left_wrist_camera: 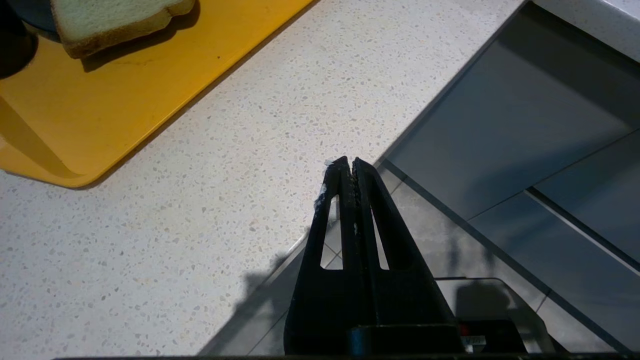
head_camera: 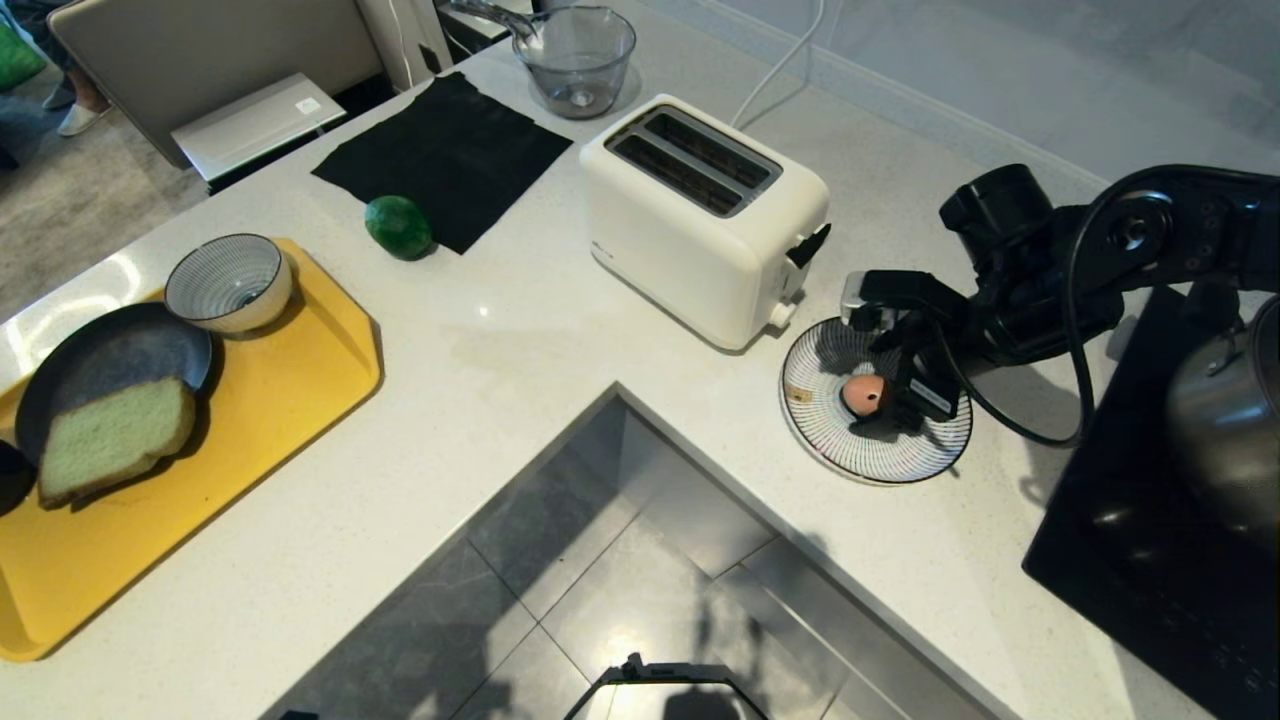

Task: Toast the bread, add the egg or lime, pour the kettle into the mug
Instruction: Pick up the egg

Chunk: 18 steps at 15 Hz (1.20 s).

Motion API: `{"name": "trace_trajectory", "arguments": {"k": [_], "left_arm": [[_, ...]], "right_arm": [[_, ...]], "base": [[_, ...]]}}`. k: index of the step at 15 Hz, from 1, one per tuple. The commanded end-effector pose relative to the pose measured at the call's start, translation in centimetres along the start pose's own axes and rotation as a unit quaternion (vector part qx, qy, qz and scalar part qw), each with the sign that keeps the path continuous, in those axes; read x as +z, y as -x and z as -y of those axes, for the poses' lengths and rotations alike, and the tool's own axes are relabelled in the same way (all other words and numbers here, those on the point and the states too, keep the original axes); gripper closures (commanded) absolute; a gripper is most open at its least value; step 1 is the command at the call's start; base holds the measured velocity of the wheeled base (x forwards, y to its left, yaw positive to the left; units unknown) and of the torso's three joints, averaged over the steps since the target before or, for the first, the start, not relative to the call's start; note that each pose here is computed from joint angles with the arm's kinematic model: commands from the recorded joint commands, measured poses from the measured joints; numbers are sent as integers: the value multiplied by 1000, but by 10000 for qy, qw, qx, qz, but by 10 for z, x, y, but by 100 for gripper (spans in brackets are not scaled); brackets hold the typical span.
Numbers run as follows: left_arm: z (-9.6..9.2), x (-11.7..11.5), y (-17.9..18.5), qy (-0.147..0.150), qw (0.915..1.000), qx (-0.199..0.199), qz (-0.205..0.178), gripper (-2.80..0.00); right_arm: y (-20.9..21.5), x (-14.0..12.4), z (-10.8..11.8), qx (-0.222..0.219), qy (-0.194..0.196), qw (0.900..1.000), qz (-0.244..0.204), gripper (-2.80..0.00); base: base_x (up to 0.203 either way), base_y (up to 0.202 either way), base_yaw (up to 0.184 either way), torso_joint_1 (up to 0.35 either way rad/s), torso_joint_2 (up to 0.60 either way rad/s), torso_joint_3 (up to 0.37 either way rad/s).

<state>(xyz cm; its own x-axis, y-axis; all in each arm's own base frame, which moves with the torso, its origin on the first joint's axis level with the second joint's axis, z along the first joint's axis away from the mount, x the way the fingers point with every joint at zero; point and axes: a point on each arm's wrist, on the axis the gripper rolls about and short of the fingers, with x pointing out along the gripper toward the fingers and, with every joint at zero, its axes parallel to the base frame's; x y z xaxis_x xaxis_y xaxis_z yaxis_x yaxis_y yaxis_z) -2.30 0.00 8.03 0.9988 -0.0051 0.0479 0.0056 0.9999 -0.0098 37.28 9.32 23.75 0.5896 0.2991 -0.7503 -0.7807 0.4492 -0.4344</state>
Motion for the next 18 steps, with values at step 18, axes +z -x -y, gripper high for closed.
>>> {"name": "trace_trajectory", "arguments": {"k": [18], "left_arm": [[0, -4, -1, 4, 10000, 3, -71, 0]], "right_arm": [[1, 2, -3, 68, 53, 10000, 37, -280]], "base": [[0, 0, 0, 0, 0, 0]]}}
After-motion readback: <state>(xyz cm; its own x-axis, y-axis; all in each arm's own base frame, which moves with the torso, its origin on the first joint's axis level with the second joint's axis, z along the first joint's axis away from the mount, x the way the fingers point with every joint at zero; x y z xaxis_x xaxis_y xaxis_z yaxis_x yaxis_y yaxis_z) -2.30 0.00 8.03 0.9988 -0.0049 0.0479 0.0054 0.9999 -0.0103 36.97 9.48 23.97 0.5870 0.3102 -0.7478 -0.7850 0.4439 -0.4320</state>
